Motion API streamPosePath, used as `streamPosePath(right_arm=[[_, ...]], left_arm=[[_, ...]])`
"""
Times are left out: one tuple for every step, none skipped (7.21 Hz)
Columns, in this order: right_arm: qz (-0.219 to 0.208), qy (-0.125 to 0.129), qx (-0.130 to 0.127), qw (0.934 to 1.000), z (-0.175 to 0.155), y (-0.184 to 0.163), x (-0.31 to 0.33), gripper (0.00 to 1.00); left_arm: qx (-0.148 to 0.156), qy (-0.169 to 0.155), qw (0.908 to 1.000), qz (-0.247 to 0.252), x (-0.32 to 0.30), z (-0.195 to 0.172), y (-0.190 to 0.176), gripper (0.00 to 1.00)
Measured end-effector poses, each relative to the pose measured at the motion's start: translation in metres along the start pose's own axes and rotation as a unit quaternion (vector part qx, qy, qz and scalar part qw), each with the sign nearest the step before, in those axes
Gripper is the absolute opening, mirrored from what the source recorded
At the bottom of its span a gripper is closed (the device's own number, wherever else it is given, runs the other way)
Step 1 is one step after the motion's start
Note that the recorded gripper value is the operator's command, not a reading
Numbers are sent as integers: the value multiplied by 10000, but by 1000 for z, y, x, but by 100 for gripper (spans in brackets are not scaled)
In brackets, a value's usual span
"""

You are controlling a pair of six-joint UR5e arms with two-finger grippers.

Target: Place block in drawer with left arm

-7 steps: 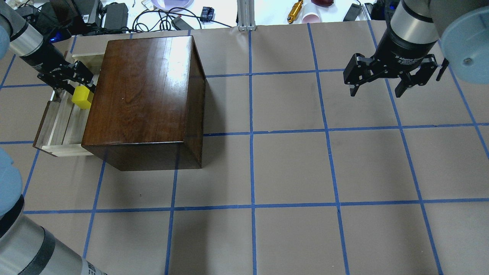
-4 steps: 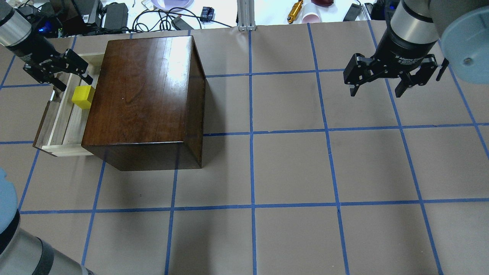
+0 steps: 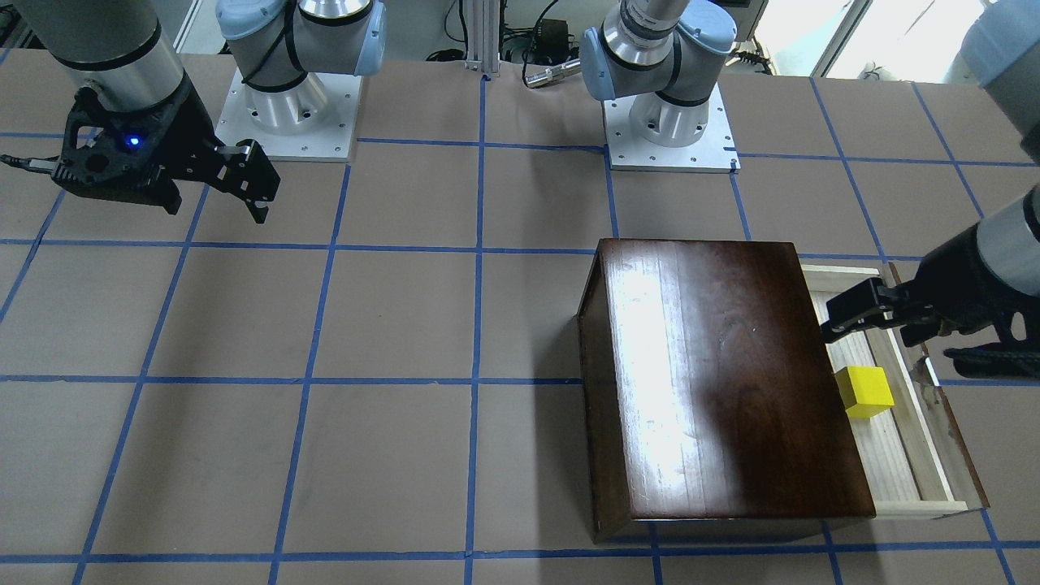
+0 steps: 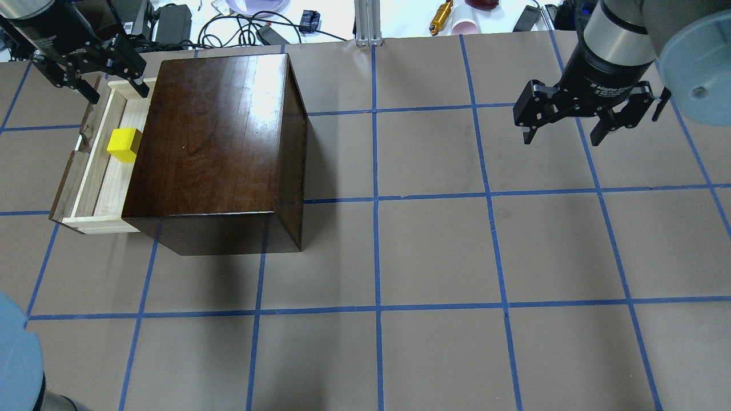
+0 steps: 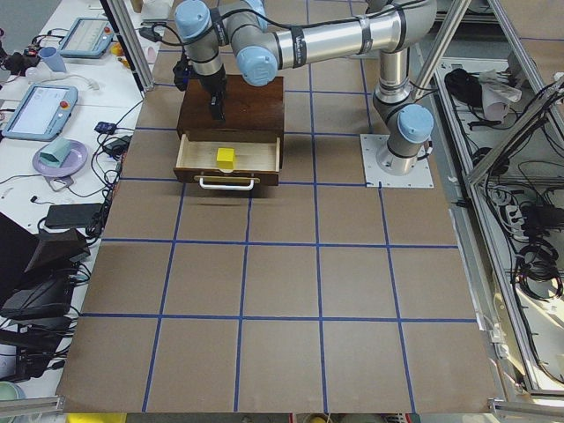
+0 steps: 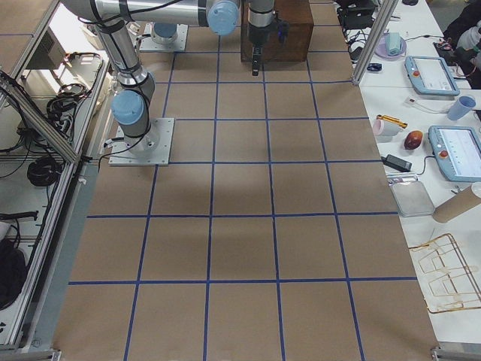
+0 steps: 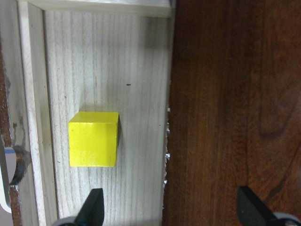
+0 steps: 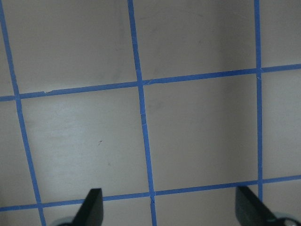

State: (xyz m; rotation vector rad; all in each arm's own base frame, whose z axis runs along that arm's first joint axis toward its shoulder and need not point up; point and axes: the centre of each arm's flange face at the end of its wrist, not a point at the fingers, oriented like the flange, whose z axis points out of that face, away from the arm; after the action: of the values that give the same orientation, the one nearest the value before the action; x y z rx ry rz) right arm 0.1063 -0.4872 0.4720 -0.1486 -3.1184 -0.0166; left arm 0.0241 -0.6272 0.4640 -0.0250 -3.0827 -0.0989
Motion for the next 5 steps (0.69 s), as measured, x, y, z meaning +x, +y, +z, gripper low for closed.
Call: streamPosePath(right_arm=[[0,-3,-1,10000,0,0,0,100],[0,-5,-1,10000,0,0,0,100],[0,-6,0,10000,0,0,0,100],[0,-6,1,10000,0,0,0,100],[0,-6,2,10000,0,0,0,100]], left_arm=[[57,-129,9999,74,35,-10,7,100],[87,-192,9997,127,70,-15,16,100],[69,-220,9996,162,101,-14,26,100],[7,-221,9996,186,121,-8,37,100],[-76,-208,9995,202,131,0,49,100]])
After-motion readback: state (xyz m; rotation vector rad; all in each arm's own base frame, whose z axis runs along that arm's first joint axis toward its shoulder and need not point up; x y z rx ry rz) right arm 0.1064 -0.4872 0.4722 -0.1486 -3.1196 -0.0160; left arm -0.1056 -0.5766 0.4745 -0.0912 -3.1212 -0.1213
